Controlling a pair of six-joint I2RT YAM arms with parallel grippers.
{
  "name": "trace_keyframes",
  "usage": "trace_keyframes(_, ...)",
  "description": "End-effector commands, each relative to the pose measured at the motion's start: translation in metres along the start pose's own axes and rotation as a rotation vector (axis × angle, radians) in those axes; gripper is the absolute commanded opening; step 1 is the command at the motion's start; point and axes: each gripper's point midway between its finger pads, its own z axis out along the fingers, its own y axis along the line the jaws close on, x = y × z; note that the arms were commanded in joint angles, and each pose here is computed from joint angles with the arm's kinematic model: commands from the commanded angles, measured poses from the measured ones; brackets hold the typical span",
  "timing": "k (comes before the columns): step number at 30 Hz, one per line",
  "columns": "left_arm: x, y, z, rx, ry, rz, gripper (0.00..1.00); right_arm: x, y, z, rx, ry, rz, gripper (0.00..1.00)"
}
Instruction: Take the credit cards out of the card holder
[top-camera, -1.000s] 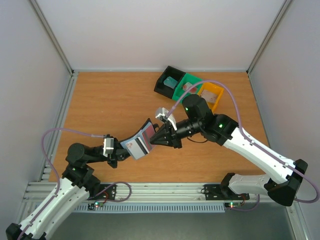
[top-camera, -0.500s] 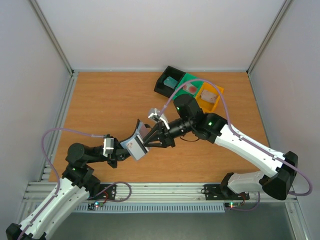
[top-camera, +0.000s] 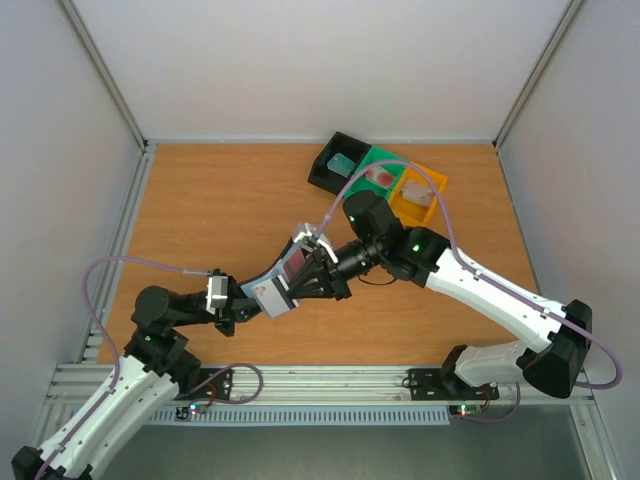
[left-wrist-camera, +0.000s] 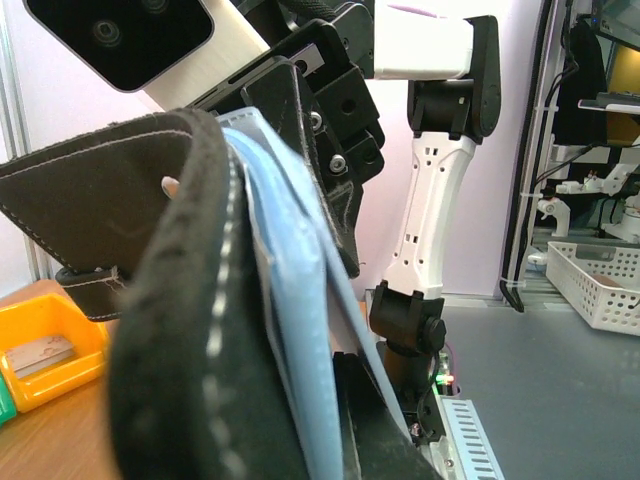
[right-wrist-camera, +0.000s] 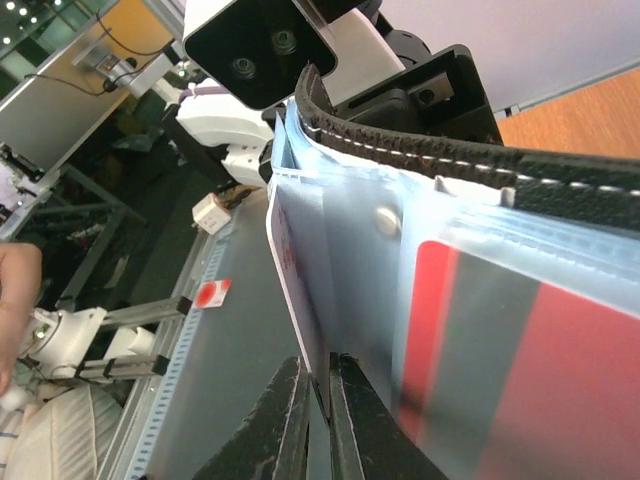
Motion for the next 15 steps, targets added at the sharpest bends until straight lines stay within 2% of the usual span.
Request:
trace_keyframes(1,-0.011,-0.005,-0.001,0.016,-0.040,0.055,0.00,0.000,0.016,-0.004,-0.038,-0.011,-0.053,0.06)
trace_keyframes(15,-0.012,-0.006,-0.001,0.018,-0.043,0.054,0.00,0.003,0.008,-0.023,0.078,-0.025,-0.082,0.01)
